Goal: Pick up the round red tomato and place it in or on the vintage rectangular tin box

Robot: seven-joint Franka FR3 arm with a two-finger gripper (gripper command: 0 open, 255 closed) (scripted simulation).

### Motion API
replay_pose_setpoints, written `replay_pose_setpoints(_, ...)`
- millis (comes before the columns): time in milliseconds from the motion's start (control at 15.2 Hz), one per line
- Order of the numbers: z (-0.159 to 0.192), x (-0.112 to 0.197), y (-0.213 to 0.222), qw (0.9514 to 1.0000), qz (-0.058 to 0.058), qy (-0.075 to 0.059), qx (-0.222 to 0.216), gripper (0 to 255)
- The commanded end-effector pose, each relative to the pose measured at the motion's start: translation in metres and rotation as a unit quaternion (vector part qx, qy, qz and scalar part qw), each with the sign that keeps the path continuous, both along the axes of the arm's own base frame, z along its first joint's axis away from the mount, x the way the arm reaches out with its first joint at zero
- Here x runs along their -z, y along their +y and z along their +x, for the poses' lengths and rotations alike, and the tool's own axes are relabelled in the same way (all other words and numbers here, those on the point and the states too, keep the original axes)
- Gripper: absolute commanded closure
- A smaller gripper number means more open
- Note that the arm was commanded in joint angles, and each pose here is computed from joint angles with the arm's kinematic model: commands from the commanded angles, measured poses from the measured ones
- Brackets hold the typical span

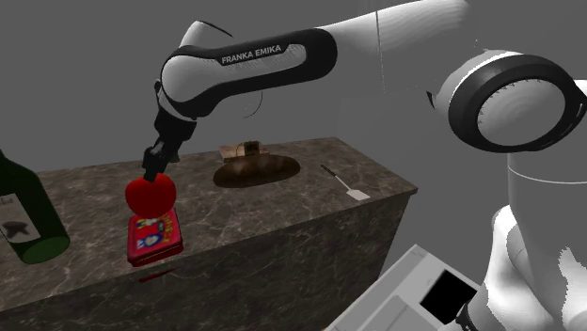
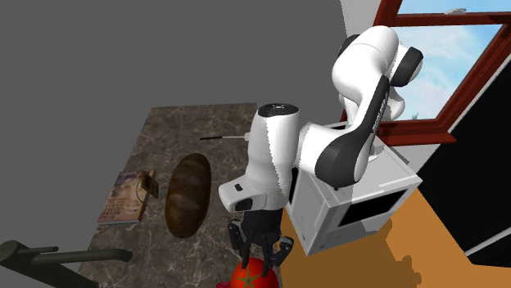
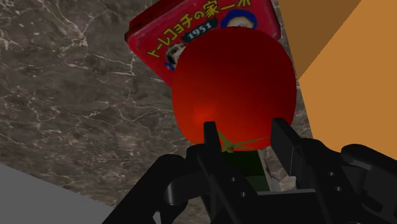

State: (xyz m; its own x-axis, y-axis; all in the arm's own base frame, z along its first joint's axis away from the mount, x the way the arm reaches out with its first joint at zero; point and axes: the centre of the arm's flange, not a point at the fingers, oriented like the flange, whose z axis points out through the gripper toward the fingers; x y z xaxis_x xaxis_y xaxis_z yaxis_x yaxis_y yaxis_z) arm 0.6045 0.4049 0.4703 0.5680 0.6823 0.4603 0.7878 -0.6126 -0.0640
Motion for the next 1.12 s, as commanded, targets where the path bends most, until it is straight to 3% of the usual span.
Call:
replay_pose_setpoints(0, 0.0, 0.0, 0.0, 1.0, 0.0, 0.0, 0.0, 255)
replay_pose_setpoints(66, 0.0, 0.0, 0.0, 1.0, 0.0, 0.0, 0.0, 0)
replay_pose_setpoints(396, 0.0, 0.0, 0.0, 1.0, 0.0, 0.0, 0.0, 0)
replay_pose_setpoints(660, -0.012, -0.044, -0.02, 1.0, 0.0, 0.0, 0.0, 0)
replay_pose_setpoints(1056, -0.012, -0.044, -0.02, 1.0, 0.0, 0.0, 0.0, 0)
